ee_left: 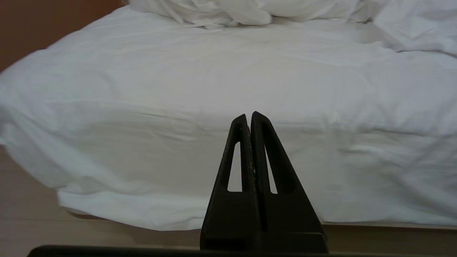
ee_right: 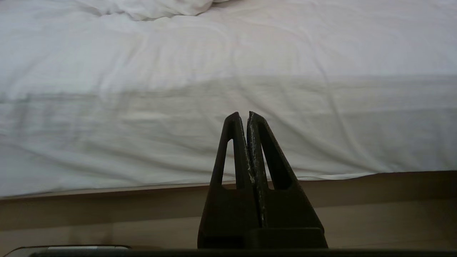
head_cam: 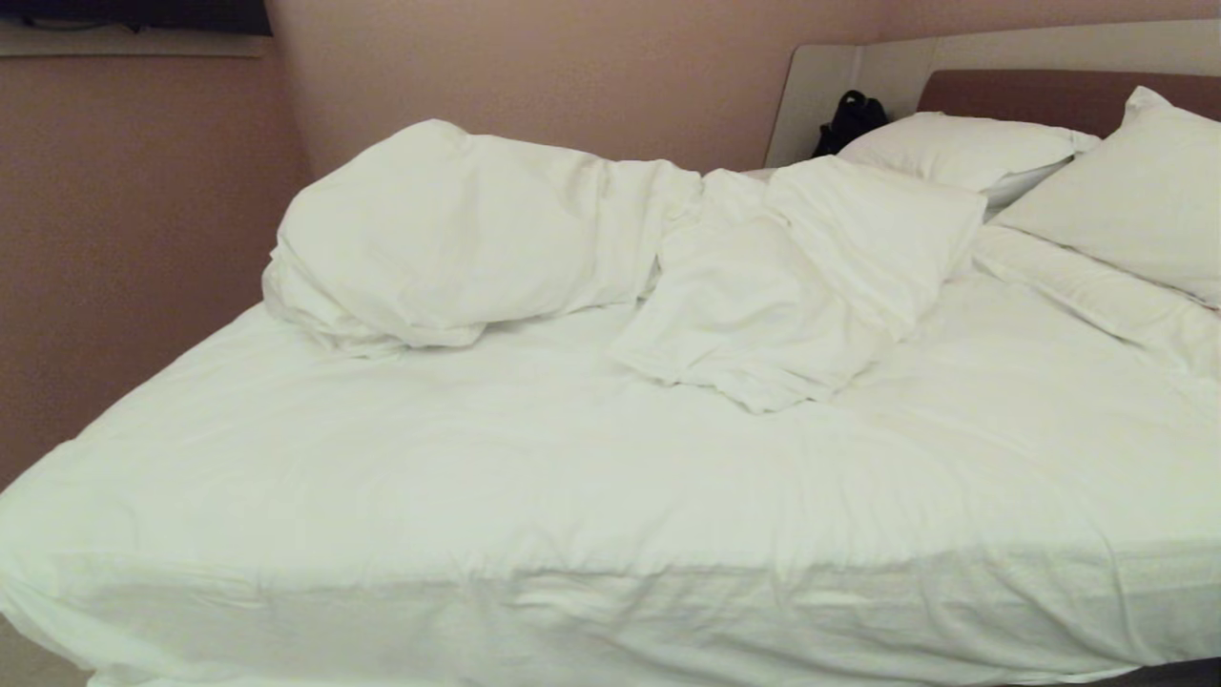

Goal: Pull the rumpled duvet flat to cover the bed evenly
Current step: Hold the folded corner of the quilt

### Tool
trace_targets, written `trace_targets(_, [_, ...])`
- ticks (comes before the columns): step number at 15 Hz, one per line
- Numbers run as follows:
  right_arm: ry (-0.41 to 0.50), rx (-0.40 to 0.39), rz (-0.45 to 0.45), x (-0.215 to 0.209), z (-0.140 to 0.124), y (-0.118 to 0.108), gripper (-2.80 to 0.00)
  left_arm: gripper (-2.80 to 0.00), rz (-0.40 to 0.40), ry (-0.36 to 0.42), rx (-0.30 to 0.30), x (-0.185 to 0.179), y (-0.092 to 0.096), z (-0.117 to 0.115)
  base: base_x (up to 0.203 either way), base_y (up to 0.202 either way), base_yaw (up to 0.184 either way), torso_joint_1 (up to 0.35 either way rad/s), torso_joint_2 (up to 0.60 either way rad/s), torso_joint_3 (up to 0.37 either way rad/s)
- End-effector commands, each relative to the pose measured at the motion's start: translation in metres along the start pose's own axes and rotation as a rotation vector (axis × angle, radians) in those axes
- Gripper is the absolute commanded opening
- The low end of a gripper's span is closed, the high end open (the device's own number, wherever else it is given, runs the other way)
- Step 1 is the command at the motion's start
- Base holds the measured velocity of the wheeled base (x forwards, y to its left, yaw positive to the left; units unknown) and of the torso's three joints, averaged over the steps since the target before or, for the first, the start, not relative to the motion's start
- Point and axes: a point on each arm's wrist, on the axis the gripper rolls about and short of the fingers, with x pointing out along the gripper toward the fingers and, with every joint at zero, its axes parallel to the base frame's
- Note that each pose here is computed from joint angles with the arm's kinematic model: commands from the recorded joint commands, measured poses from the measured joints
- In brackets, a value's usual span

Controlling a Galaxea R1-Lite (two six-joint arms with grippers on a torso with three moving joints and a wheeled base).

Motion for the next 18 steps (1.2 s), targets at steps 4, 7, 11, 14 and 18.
trace_targets(4, [0.000,0.000,0.000,0.0000,0.0000,0.0000,-2.80,-2.80,0.000,0.000,-0.001,0.0001,0.0000,0.0001,0.000,-0.196,0.000,0.002,0.00,0.002])
trace_targets(7, [0.000,0.000,0.000,0.0000,0.0000,0.0000,-2.80,-2.80,0.000,0.001,-0.002,0.0001,0.0000,0.0001,0.000,-0.192,0.000,0.004,0.00,0.004])
trace_targets(11, [0.000,0.000,0.000,0.0000,0.0000,0.0000,-2.80,-2.80,0.000,-0.001,-0.002,0.0000,0.0000,0.0001,0.000,-0.101,-0.001,0.003,0.00,0.003])
trace_targets(14, [0.000,0.000,0.000,0.0000,0.0000,0.0000,-2.80,-2.80,0.000,0.002,-0.002,0.0001,0.0000,0.0000,0.000,0.000,0.000,0.000,0.00,0.000])
trace_targets(18, [0.000,0.000,0.000,0.0000,0.0000,0.0000,-2.80,-2.80,0.000,0.000,-0.002,0.0001,0.0000,0.0001,0.000,0.000,0.000,0.000,0.00,0.000])
